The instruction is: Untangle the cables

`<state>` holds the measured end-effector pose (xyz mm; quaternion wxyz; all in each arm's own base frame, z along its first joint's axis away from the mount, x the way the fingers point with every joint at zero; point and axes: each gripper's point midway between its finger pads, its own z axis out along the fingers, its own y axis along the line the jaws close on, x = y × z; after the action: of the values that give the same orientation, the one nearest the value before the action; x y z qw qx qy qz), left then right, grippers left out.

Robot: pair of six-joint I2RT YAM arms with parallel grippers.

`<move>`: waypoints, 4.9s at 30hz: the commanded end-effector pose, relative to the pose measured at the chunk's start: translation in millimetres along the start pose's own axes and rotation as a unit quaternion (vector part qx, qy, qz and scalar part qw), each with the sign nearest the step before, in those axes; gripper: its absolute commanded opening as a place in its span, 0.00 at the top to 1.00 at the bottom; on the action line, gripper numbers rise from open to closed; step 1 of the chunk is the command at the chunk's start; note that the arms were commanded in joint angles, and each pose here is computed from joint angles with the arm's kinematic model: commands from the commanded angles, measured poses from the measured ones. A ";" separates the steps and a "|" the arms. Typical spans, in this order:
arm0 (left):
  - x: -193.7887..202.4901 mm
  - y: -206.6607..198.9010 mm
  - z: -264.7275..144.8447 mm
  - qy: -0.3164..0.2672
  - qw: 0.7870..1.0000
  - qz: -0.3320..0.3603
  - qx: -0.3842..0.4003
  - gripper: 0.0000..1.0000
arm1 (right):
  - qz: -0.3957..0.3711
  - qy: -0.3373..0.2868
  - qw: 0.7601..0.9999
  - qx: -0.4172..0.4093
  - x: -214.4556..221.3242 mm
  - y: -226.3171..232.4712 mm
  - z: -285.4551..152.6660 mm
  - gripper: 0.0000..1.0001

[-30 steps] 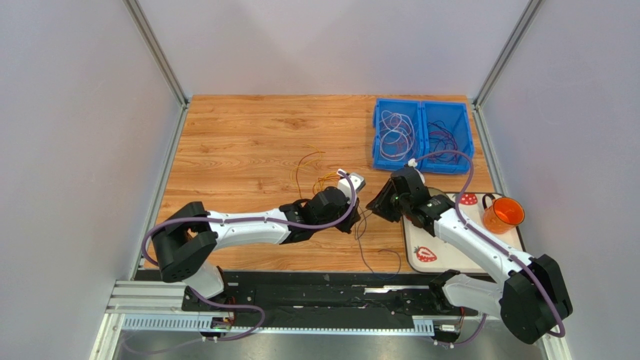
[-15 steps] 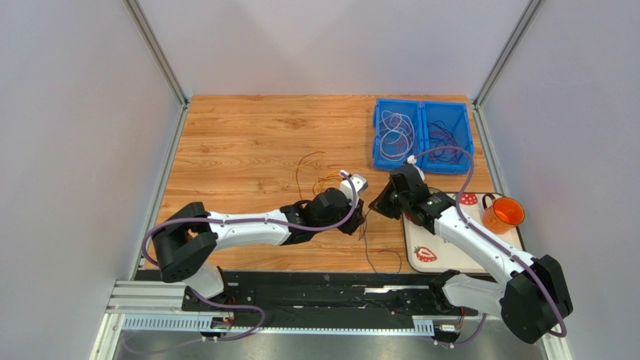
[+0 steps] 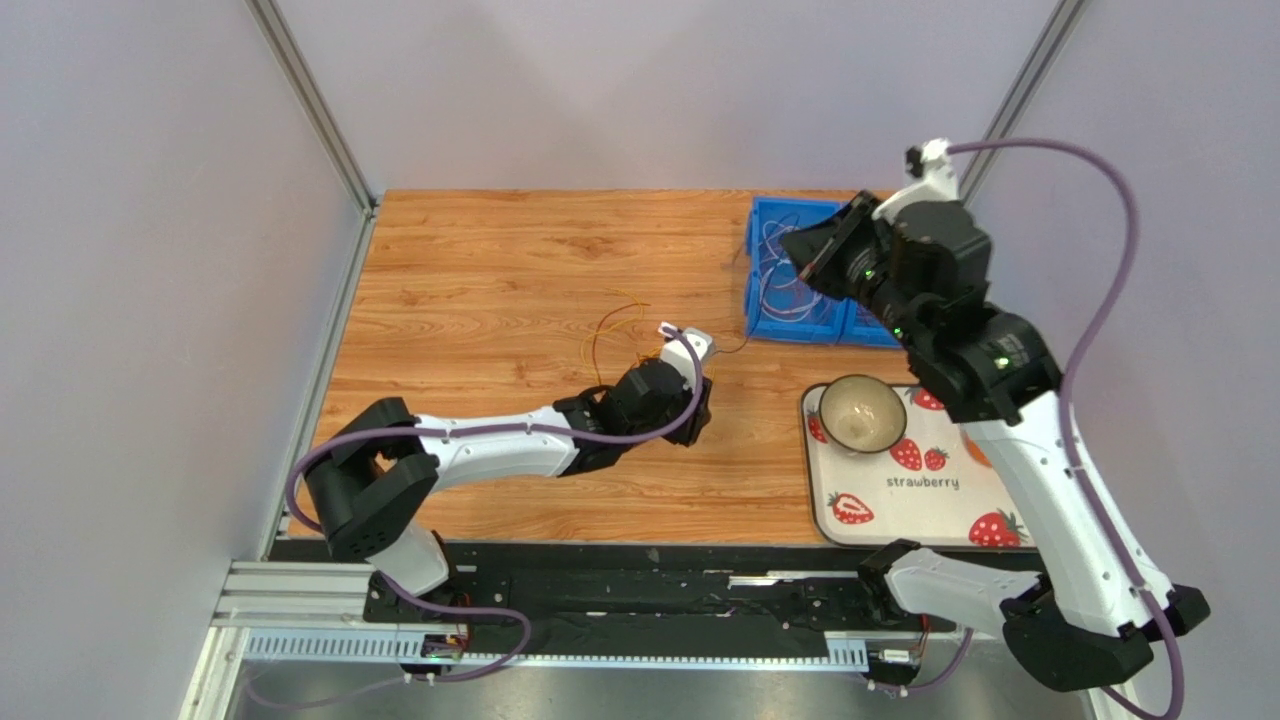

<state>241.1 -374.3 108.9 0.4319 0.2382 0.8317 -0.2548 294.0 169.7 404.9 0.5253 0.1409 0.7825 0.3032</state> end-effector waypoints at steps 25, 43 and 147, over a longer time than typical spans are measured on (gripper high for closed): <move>-4.4 109.4 52.1 0.009 0.990 -0.115 -0.084 0.60 | -0.176 -0.273 0.944 0.062 -183.4 35.0 -52.3 1.00; -23.3 118.6 9.5 -0.073 0.986 -0.114 -0.099 0.56 | -0.161 -0.295 0.921 0.196 -218.2 -74.0 11.9 1.00; -151.8 92.9 -41.9 -0.138 0.981 -0.105 -0.092 1.00 | -0.042 0.067 0.994 0.073 58.6 -125.5 46.1 0.50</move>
<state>349.1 -285.4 95.2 0.4452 0.0588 0.8799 -0.1554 341.4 94.8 260.8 0.4744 0.1514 0.8509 0.1673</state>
